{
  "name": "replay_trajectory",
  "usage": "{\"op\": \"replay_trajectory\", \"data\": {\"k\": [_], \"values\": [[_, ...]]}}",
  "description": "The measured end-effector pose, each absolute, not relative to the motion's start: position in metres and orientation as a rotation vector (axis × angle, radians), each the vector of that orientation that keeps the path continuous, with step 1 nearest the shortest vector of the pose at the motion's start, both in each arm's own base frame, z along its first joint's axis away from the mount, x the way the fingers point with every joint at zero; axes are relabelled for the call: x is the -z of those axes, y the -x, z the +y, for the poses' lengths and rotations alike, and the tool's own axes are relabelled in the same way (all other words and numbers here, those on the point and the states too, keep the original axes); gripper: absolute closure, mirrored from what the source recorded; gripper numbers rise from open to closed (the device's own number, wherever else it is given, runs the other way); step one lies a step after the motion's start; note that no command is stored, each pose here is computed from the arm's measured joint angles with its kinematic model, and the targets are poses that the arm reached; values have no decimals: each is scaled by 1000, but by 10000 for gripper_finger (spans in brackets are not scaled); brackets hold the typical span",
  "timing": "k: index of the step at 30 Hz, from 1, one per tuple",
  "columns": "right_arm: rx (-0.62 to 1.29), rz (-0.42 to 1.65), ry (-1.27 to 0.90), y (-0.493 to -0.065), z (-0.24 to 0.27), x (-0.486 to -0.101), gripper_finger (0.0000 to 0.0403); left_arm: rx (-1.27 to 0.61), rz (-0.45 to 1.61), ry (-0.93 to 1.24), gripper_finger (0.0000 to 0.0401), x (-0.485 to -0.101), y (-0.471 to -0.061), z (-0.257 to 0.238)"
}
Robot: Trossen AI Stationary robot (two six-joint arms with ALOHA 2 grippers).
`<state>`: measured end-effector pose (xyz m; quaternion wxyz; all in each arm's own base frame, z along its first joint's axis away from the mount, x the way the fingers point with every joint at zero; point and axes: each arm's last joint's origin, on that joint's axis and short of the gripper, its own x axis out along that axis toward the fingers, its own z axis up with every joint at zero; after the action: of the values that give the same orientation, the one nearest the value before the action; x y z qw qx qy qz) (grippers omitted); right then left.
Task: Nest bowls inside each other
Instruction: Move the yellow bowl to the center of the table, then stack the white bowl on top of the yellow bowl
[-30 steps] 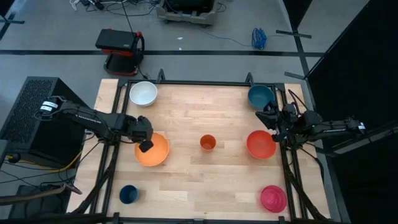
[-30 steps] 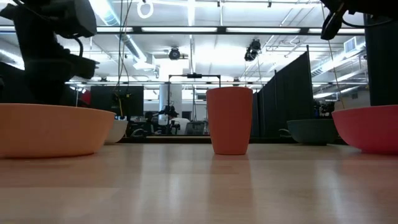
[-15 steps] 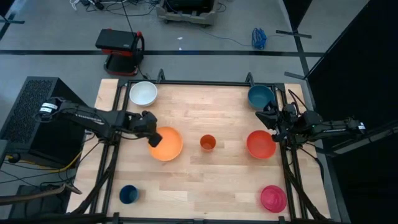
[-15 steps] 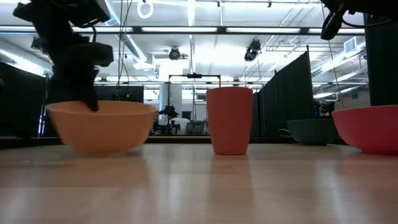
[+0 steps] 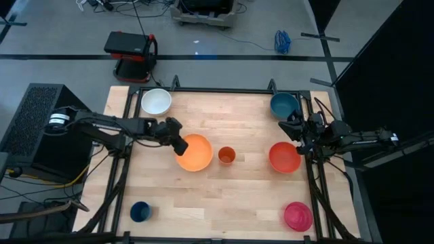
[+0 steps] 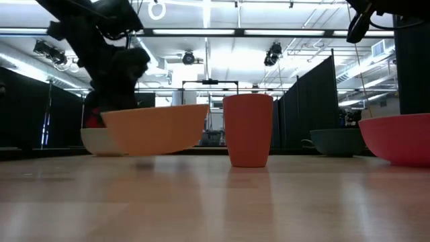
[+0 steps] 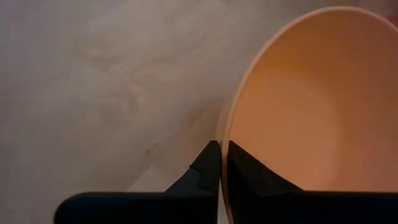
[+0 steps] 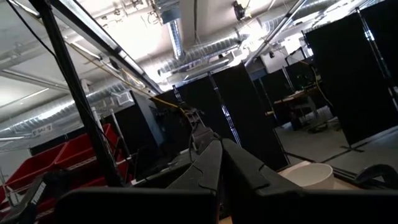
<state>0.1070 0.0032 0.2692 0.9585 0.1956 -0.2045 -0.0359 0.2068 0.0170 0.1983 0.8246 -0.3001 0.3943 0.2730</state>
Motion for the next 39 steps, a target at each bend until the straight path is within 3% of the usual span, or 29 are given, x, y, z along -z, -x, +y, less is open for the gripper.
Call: {"op": "replay_trajectory", "data": {"k": [13,17,25,39], "values": [[73,-415,-397,-107,3,-269,403,-550,912,663,400,-176,-226,18],[73,-413,-396,-107,3,-269,403,-564,902,651,384,-176,-226,19],[75,-408,-395,-107,3,-269,403,-557,876,651,275,-178,-228,19],[75,-405,-395,-107,3,-268,403,-501,716,504,117,-236,-242,27]]}}
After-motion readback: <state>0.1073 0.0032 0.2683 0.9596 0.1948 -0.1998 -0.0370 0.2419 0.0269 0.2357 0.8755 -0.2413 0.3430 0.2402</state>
